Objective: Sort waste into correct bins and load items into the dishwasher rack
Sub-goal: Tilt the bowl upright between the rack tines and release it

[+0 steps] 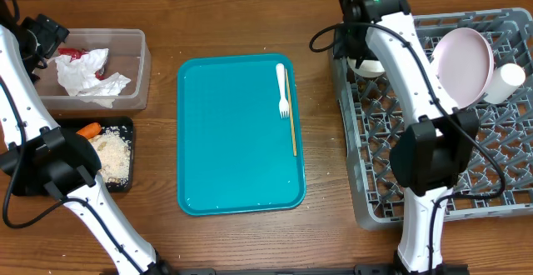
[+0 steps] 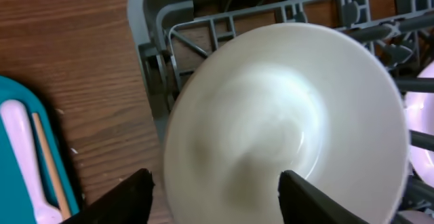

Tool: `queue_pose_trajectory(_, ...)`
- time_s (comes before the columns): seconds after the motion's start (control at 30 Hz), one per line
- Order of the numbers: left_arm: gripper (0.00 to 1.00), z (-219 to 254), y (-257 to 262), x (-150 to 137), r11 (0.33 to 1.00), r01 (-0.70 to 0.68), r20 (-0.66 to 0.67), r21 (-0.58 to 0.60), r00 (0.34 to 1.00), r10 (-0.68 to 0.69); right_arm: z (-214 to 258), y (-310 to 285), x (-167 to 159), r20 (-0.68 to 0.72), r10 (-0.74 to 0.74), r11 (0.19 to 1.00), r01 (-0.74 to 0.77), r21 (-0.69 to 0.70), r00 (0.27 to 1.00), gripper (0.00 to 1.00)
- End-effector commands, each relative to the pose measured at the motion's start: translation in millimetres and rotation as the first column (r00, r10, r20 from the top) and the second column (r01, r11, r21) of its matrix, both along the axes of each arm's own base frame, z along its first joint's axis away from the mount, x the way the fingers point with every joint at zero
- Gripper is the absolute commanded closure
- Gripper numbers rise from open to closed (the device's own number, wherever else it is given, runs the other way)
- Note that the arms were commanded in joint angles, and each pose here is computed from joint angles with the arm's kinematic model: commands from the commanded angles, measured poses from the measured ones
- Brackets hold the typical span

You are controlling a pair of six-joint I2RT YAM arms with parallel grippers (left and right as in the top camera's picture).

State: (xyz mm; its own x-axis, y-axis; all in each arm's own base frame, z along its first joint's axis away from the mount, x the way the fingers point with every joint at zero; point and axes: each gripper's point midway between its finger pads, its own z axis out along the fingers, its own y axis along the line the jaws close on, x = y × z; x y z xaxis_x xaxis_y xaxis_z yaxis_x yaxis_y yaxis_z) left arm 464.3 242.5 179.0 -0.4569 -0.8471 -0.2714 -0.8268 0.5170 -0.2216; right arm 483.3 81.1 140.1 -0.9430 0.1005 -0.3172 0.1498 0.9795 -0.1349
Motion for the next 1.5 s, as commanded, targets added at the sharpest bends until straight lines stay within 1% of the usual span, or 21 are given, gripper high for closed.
queue_pose_trajectory(0.0,0.00,0.9,-0.7,-0.4,1.000,0.006,-0.003,0.008,1.000,-0.006,-8.9,3.0,1.6,-0.006,-0.003,1.000,0.003,-0.011,1.000,0.54)
queue_pose_trajectory(0.03,0.00,0.9,-0.7,-0.4,1.000,0.006,-0.003,0.008,1.000,-0.006,-9.3,5.2,1.7,-0.007,-0.001,1.000,0.001,0.001,1.000,0.62)
queue_pose_trajectory(0.07,0.00,0.9,-0.7,-0.4,1.000,0.006,-0.003,0.008,1.000,-0.006,-9.8,7.4,1.4,-0.009,-0.001,1.000,0.001,0.015,1.000,0.67)
queue_pose_trajectory(0.1,0.00,0.9,-0.7,-0.4,1.000,0.006,-0.003,0.008,1.000,-0.006,-10.4,8.2,1.2,-0.013,0.000,1.000,0.001,0.029,1.000,0.77)
queue_pose_trajectory(0.13,0.00,0.9,-0.7,-0.4,1.000,0.006,-0.003,0.008,1.000,-0.006,-9.9,9.0,0.8,-0.016,0.000,0.999,0.001,0.045,1.000,0.83)
queue_pose_trajectory(0.23,0.00,0.9,-0.7,-0.4,1.000,0.006,-0.003,0.008,1.000,-0.006,-4.6,7.7,0.0,-0.019,-0.041,0.995,0.043,0.090,0.999,0.92)
queue_pose_trajectory(0.3,0.00,0.9,-0.7,-0.4,1.000,0.006,-0.003,0.008,1.000,-0.006,3.7,9.4,-0.4,-0.021,-0.051,0.988,0.054,0.148,0.998,0.96)
queue_pose_trajectory(0.4,0.00,0.9,-0.7,-0.4,1.000,0.006,-0.003,0.008,1.000,-0.006,23.9,13.0,-1.0,-0.010,-0.050,0.959,0.051,0.279,0.999,0.96)
queue_pose_trajectory(0.5,0.00,0.9,-0.7,-0.4,1.000,0.006,-0.003,0.008,1.000,-0.006,51.9,12.5,0.4,0.030,-0.036,0.902,0.020,0.431,0.999,0.96)
queue_pose_trajectory(0.53,0.00,0.9,-0.7,-0.4,1.000,0.006,-0.003,0.008,1.000,-0.006,69.0,12.3,1.8,0.063,-0.003,0.847,-0.031,0.530,0.998,0.96)
queue_pose_trajectory(0.57,0.00,0.9,-0.7,-0.4,1.000,0.005,-0.003,0.008,1.000,-0.005,78.5,13.2,2.2,0.082,0.020,0.801,-0.065,0.595,0.996,0.96)
queue_pose_trajectory(0.6,0.00,0.9,-0.7,-0.4,1.000,0.006,-0.003,0.008,1.000,-0.006,88.3,14.7,2.8,0.107,0.051,0.739,-0.110,0.665,0.993,0.96)
queue_pose_trajectory(0.63,0.00,0.9,-0.7,-0.4,1.000,0.006,-0.003,0.008,1.000,-0.006,101.2,12.8,3.1,0.146,0.081,0.647,-0.164,0.745,0.986,0.96)
queue_pose_trajectory(0.67,0.00,0.9,-0.7,-0.4,1.000,0.006,-0.003,0.008,1.000,-0.006,105.9,8.7,3.8,0.165,0.088,0.597,-0.184,0.781,0.982,0.96)
queue_pose_trajectory(0.83,0.00,0.9,-0.7,-0.4,1.000,0.006,-0.003,0.008,1.000,-0.006,117.6,-9.7,3.6,0.243,0.097,0.427,-0.261,0.866,0.965,0.96)
queue_pose_trajectory(0.93,0.00,0.9,-0.7,-0.4,1.000,0.006,-0.003,0.008,1.000,-0.006,114.9,-13.7,2.2,0.271,0.101,0.344,-0.289,0.893,0.957,0.96)
queue_pose_trajectory(0.97,0.00,0.9,-0.7,-0.4,1.000,0.006,-0.003,0.008,1.000,-0.006,108.3,-14.7,2.2,0.275,0.098,0.304,-0.292,0.907,0.956,0.96)
queue_pose_trajectory(1.13,0.00,0.9,-0.7,-0.4,1.000,0.006,-0.003,0.008,1.000,-0.006,83.1,-9.1,0.0,0.284,0.104,0.215,-0.301,0.929,0.953,0.96)
queue_pose_trajectory(1.27,0.00,0.9,-0.7,-0.4,1.000,0.006,-0.003,0.008,1.000,-0.006,65.1,-13.6,1.1,0.275,0.092,0.225,-0.289,0.931,0.957,0.96)
queue_pose_trajectory(1.47,0.00,0.9,-0.7,-0.4,1.000,0.006,-0.003,0.008,1.000,-0.006,64.5,-36.8,4.7,0.246,0.031,0.234,-0.247,0.940,0.969,0.95)
